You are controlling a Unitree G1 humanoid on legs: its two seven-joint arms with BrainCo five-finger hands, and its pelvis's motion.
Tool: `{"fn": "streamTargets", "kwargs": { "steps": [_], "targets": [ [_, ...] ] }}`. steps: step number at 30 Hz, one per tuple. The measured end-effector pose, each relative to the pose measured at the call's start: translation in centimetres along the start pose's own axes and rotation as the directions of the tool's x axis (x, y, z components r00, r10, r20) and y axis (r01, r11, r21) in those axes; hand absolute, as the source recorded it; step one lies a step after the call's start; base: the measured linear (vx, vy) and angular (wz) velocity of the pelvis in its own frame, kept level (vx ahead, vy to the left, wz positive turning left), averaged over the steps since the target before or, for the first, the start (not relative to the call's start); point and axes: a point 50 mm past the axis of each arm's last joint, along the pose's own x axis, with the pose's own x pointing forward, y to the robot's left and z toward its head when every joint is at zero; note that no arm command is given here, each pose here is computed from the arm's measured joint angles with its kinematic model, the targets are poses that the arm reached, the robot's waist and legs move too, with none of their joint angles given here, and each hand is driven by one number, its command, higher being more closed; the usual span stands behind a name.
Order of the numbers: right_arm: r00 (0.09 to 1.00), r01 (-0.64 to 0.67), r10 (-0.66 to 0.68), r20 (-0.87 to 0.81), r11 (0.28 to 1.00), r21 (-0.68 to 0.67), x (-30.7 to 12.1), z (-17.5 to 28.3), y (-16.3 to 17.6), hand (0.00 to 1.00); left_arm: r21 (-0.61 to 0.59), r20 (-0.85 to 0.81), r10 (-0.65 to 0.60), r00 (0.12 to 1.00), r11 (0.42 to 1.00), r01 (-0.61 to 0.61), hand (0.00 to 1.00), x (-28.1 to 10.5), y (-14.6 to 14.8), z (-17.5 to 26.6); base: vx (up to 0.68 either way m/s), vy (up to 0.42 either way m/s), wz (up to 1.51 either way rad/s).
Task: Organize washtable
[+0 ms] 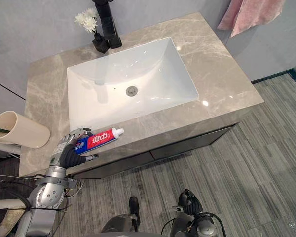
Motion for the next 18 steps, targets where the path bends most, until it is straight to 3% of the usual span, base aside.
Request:
{"fn": "streamTargets", "kwargs": {
  "steps": [7,18],
  "targets": [
    [1.0,-0.017,0.016,0.017,0.999,0.043,0.1,0.4,1.8,0.0,-0.011,-0.013,0.096,0.995,0.995,-0.096,0.0,-0.1,0.4,0.9,0.0,-0.001,0.0],
    [0.999,-0.026,0.025,0.024,0.998,0.057,0.2,0.7,2.3,0.0,-0.152,-0.072,0.148,0.986,0.976,-0.157,0.0,-0.3,0.4,1.2,0.0,0.0,0.0]
  ]
}}
